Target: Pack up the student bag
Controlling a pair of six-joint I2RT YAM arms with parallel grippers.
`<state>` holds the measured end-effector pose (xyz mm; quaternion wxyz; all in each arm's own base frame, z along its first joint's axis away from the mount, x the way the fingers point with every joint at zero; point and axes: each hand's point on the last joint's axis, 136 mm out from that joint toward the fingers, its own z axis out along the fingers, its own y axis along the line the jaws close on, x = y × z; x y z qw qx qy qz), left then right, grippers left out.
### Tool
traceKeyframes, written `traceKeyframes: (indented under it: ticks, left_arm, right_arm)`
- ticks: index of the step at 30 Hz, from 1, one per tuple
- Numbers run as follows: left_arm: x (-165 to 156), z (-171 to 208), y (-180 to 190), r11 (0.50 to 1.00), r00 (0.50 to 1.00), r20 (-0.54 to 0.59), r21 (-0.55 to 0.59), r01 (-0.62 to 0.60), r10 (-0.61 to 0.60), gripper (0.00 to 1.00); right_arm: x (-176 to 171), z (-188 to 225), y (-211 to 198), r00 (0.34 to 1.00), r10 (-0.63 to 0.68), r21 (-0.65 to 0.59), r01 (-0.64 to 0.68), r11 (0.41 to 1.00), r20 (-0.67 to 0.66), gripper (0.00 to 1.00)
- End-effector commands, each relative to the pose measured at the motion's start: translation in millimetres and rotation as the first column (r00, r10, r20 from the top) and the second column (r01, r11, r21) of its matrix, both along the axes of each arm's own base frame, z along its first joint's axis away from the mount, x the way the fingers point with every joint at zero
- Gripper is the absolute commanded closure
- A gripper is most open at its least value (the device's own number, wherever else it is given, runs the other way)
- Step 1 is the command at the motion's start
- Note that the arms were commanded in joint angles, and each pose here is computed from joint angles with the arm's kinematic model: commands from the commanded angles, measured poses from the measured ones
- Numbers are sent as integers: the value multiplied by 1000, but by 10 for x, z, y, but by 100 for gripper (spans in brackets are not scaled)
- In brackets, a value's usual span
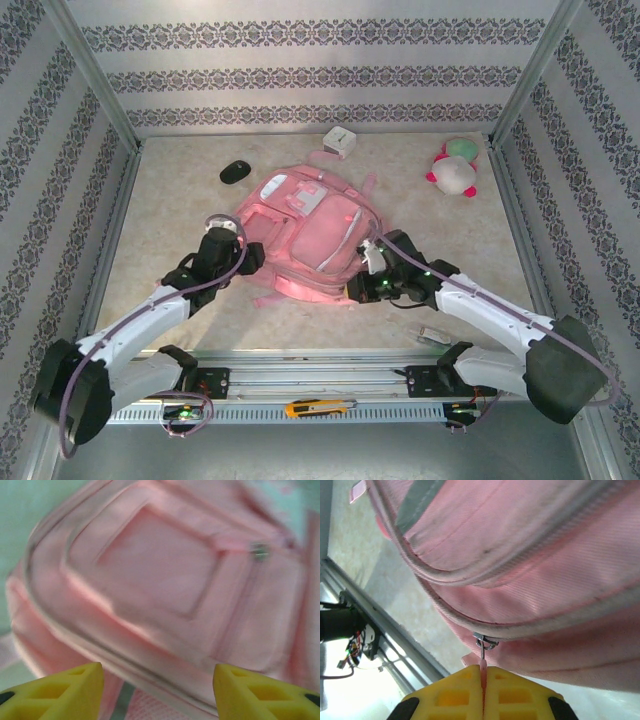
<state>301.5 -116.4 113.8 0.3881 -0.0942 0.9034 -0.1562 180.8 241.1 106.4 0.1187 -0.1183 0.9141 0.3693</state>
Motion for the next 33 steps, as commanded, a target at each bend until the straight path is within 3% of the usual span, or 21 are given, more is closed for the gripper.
traceKeyframes:
  ticks: [1, 7, 13, 18, 21, 22, 24, 26, 29, 31, 33]
  left_arm:
    - [227, -35, 2, 970, 990, -10, -201, -137, 138, 42]
    - [721, -84, -202, 958, 997, 27, -279, -62, 72, 41]
    - [1267, 95, -412, 974, 993, 102, -215, 76, -55, 35]
    - [1176, 452, -438, 971, 944, 242, -27, 238, -224, 29]
    - [923, 611, -382, 924, 877, 297, 179, 337, -377, 28]
    - [810, 645, -383, 889, 841, 304, 259, 379, -447, 28]
    - [551, 676, -478, 772, 728, 299, 413, 484, -617, 29]
    - [175, 609, -687, 556, 526, 235, 557, 616, -818, 29]
    - [-326, 346, -960, 206, 232, 56, 685, 698, -971, 27]
    - [-417, 247, -1089, 132, 180, 9, 714, 687, -984, 26]
    - [-478, 212, -1228, 113, 141, 22, 720, 685, -990, 25]
  right_arm:
    - [-147, 50, 200, 999, 25, 60, -24, 998, -19, 100]
    - [-177, 64, 481, 999, 48, 102, -48, 994, 2, 100]
    - [-100, 84, 675, 998, 66, 142, -67, 988, 11, 100]
    - [-23, 120, 661, 999, 53, 168, -52, 984, -2, 100]
    - [-4, 137, 651, 999, 49, 184, -45, 982, -17, 100]
    - [-2, 135, 641, 999, 49, 187, -44, 981, -23, 100]
    - [9, 131, 627, 998, 47, 191, -40, 981, -31, 100]
    - [9, 125, 616, 998, 48, 194, -40, 980, -39, 100]
    - [16, 126, 598, 998, 46, 197, -37, 980, -42, 100]
    - [25, 119, 577, 998, 39, 197, -29, 980, -46, 100]
    - [48, 111, 554, 998, 28, 196, -17, 981, -49, 100]
